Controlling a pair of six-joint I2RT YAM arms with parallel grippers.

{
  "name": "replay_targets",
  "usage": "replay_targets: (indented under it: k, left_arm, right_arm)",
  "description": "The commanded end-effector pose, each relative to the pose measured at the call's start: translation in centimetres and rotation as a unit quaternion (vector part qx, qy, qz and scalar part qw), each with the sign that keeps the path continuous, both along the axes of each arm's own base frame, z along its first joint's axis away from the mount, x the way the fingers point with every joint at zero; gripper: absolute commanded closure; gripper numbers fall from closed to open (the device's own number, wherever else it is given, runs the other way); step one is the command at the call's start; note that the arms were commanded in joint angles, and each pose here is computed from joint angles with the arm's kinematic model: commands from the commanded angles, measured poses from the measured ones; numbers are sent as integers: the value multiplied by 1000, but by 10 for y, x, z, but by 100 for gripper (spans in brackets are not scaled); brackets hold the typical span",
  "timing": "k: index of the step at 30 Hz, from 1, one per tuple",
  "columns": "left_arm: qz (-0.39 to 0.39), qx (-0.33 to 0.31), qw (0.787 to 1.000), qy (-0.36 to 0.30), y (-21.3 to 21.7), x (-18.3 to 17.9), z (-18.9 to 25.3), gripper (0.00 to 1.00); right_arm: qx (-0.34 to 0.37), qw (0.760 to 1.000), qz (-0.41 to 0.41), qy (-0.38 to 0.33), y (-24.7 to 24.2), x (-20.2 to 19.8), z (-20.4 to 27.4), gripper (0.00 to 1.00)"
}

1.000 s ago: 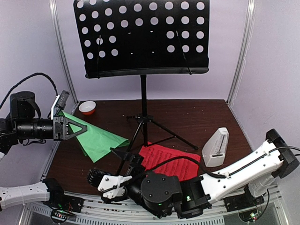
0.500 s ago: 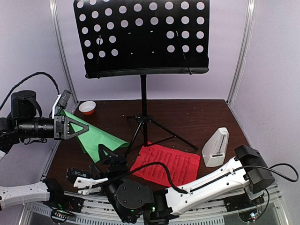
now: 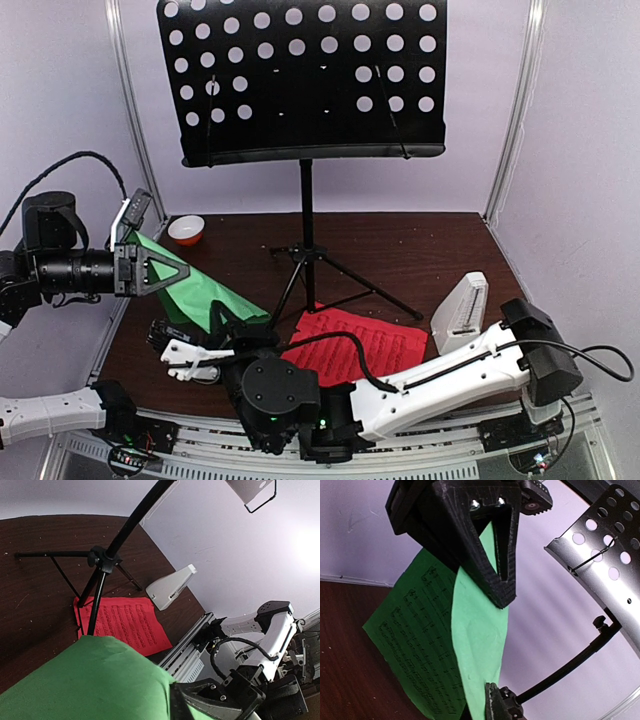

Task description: Pack up the instrument practice props

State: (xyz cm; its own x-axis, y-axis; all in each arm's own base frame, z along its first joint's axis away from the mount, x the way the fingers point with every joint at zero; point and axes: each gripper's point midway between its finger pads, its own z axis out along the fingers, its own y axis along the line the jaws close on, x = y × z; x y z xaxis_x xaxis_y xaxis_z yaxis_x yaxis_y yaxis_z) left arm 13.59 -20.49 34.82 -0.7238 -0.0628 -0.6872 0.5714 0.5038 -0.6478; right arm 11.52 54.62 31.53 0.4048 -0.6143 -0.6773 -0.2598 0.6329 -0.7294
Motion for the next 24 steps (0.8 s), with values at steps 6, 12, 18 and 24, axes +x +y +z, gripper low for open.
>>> replay_targets:
  k: [6, 12, 18, 24]
  left_arm:
    - [62, -34, 994, -82, 17, 14, 38, 16]
    - [135, -22, 984, -117, 40, 28, 43, 2]
    - [158, -15, 980, -121, 41, 39, 21, 2]
    - [100, -24, 988, -116, 13, 43, -18, 3]
  right_arm:
    - [180, 969, 97, 138, -22, -10, 46, 100]
    - [314, 887, 144, 305, -59, -6, 49, 100]
    - [421, 785, 74, 448, -131, 24, -18, 100]
    - [449, 750, -47, 483, -204, 41, -107, 100]
